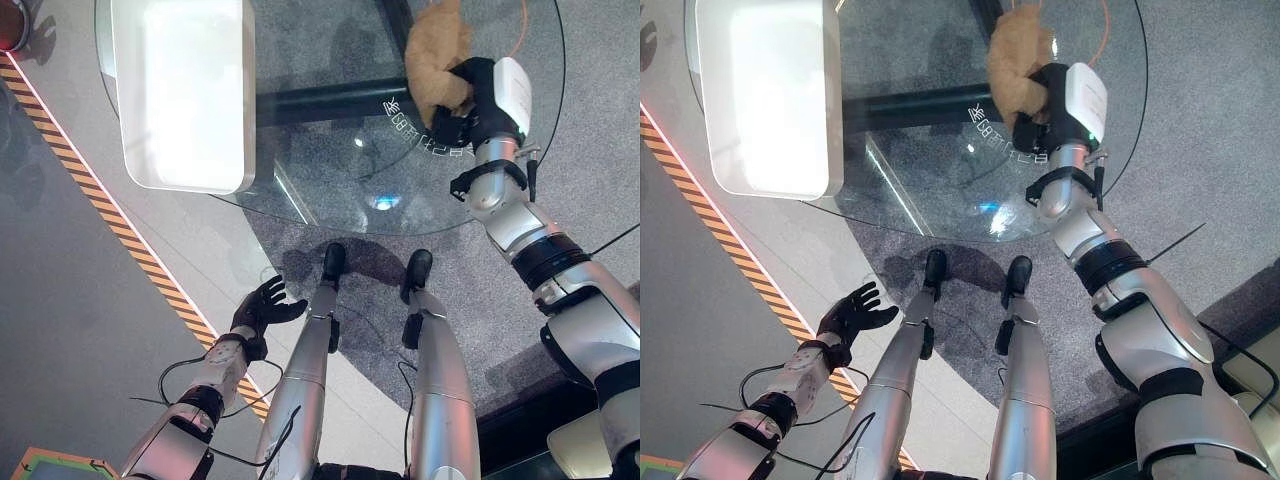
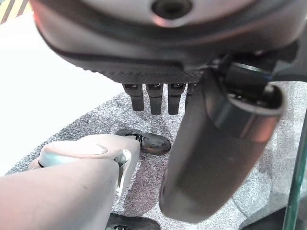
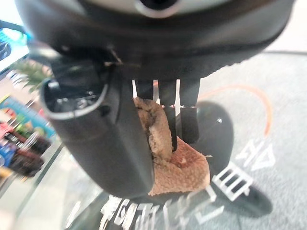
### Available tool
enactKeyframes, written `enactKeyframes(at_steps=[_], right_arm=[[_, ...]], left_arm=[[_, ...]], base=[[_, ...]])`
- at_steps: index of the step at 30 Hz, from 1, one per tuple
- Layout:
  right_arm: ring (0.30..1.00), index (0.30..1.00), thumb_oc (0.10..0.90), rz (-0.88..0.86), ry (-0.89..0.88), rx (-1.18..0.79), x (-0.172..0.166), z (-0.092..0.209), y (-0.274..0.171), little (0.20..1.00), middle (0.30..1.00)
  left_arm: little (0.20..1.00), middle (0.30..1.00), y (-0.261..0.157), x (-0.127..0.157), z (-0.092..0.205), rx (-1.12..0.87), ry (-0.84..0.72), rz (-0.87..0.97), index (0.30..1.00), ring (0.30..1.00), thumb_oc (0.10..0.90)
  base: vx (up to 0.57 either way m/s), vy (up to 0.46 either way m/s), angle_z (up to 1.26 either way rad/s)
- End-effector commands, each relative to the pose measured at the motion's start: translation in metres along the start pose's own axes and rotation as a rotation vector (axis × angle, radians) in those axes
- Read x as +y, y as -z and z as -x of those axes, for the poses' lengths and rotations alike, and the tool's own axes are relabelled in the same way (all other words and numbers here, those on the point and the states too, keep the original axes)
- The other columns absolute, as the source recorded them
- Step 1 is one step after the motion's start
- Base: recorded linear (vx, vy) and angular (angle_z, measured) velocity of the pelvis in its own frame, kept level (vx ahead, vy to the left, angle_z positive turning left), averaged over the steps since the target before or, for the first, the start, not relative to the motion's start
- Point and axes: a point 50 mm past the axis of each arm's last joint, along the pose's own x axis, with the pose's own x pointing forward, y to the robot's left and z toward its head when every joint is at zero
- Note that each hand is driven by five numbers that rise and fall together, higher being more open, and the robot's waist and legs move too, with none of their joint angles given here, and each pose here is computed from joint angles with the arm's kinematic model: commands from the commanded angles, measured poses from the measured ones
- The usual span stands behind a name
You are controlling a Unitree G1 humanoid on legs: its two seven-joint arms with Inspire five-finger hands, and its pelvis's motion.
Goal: Wipe the table with a cloth and put it in the basket.
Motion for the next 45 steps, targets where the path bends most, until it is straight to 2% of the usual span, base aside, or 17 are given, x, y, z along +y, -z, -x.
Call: enactKeyframes(at_steps=[1,12,25,29,37,41,44,45], right_arm=[[0.3,0.3,0.1,-0.049,-0.125,-0.269,0.021,0.01,-0.056,0.2,0.3],[0.3,0.3,0.1,-0.081,-0.405,-0.416,0.064,0.047,-0.085,0.2,0.3],[0.3,0.3,0.1,-0.109,-0.554,-0.493,0.079,0.07,-0.099,0.2,0.3],[0.3,0.3,0.1,-0.108,-0.551,-0.493,0.079,0.07,-0.099,0.2,0.3],[0.3,0.3,0.1,-0.125,-0.41,-0.431,0.069,0.057,-0.092,0.2,0.3],[0.3,0.3,0.1,-0.149,-0.328,-0.374,0.061,0.047,-0.085,0.2,0.3],[0.3,0.3,0.1,-0.189,-0.222,-0.307,0.049,0.035,-0.075,0.2,0.3],[0.3,0.3,0.1,-0.189,-0.222,-0.307,0.049,0.035,-0.075,0.2,0.3]], left_arm=[[0.9,0.9,0.007,0.015,0.005,0.002,-0.057,0.001,0.9,0.9,0.8],[0.9,0.9,0.006,0.007,0.002,0.001,-0.061,0.0,0.9,0.9,0.8],[0.9,0.9,0.003,0.009,0.002,0.002,-0.065,-0.008,0.9,0.9,0.8],[0.9,0.9,0.003,0.009,0.001,0.002,-0.065,-0.008,0.9,0.9,0.8],[0.9,0.9,-0.004,0.01,0.0,-0.035,-0.118,0.026,0.9,0.9,0.8],[0.9,0.9,-0.01,0.019,0.001,-0.081,-0.23,0.12,0.9,0.9,0.8],[0.9,0.9,-0.021,0.038,0.004,-0.152,-0.41,0.296,0.9,0.9,0.8],[0.9,0.9,-0.021,0.038,0.004,-0.152,-0.411,0.296,0.9,0.9,0.8]], base=[[0.0,0.0,0.0],[0.0,0.0,0.0],[0.0,0.0,0.0],[0.0,0.0,0.0],[0.0,0.0,0.0],[0.0,0.0,0.0],[0.0,0.0,0.0],[0.0,0.0,0.0]])
